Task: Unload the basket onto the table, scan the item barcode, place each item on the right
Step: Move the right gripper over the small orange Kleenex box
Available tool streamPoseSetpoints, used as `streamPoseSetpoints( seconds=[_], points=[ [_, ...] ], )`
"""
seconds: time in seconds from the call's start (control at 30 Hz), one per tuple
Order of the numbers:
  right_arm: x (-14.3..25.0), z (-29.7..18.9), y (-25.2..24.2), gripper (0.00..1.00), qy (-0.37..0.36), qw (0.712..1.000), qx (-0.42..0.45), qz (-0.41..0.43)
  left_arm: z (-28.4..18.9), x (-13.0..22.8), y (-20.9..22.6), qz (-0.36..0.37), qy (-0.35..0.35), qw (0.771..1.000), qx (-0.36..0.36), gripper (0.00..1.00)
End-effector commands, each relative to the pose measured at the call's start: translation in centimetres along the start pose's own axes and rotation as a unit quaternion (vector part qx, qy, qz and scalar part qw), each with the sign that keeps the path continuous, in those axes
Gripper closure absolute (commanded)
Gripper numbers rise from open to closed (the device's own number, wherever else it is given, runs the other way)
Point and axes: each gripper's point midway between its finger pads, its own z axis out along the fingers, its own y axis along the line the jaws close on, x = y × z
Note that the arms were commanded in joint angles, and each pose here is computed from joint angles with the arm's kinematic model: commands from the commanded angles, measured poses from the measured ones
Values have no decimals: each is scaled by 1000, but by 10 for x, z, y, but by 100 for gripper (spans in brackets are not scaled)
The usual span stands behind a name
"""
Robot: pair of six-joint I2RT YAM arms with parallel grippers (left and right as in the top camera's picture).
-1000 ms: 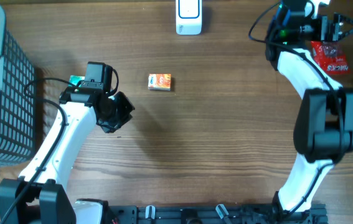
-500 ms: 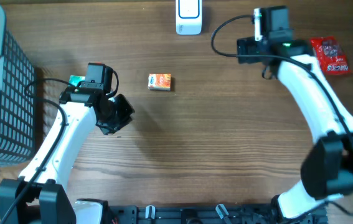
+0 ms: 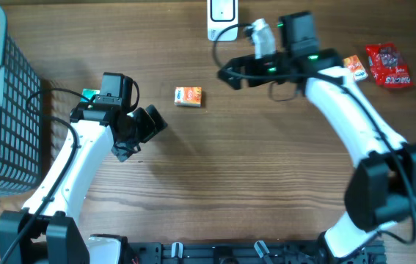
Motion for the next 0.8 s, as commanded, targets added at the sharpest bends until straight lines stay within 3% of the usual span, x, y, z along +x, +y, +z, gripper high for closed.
streamPoseSetpoints(
  seconds=[0.0, 0.13, 0.4, 0.57, 0.77],
  points=[
    [20, 53, 0, 4, 34, 996, 15, 83, -4, -13, 13, -2, -39, 999, -32, 0],
    [38, 99, -4, 15, 47, 989, 47, 130, -5, -15, 18, -2, -48, 998, -47, 0],
    [64, 151, 1, 16, 48, 984, 104, 135, -3, -12, 31, -4, -48, 996, -75, 0],
    [64, 153, -14, 13, 11, 971, 193, 138, 1, -7, 36, -5, -39, 996, -82, 0],
    [58, 157, -21, 13, -15, 968, 217, 126, 1, -6, 38, -5, -36, 996, -85, 0]
  ],
)
